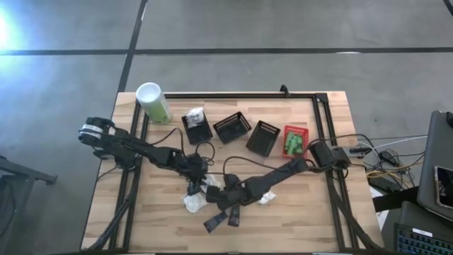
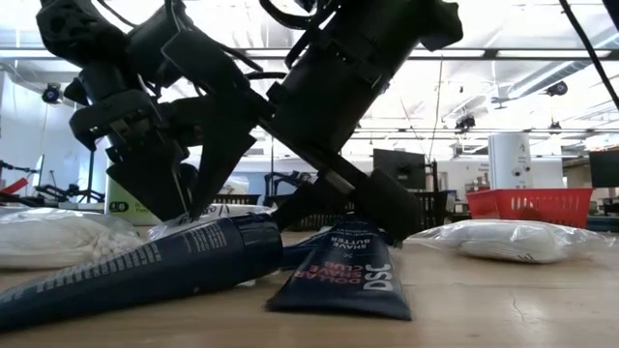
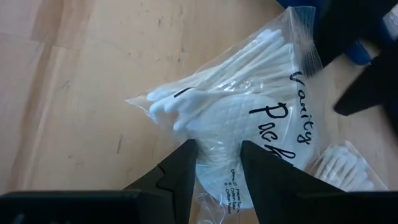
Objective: Pick & Place Travel size toiletries
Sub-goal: Put the cotton pack into the left black bin
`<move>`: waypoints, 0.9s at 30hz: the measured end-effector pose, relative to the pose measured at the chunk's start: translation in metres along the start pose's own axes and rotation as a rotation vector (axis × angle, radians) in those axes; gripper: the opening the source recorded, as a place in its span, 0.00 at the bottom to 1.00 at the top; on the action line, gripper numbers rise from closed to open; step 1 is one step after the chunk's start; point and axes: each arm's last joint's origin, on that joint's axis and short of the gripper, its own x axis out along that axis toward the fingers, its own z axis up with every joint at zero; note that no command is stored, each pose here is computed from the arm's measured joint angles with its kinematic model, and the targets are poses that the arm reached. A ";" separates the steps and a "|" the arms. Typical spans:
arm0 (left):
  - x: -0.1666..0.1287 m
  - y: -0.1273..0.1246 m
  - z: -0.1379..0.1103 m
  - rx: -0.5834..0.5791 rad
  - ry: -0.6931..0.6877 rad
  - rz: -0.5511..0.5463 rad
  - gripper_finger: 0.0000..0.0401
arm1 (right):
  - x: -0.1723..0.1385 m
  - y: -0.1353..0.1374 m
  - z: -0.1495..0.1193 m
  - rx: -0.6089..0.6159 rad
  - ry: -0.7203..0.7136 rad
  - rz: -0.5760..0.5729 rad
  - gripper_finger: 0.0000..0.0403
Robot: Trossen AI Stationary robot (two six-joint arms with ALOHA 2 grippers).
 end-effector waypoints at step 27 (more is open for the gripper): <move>-0.004 -0.001 -0.001 -0.004 0.006 -0.016 0.34 | 0.007 0.010 0.020 -0.052 -0.021 0.036 0.26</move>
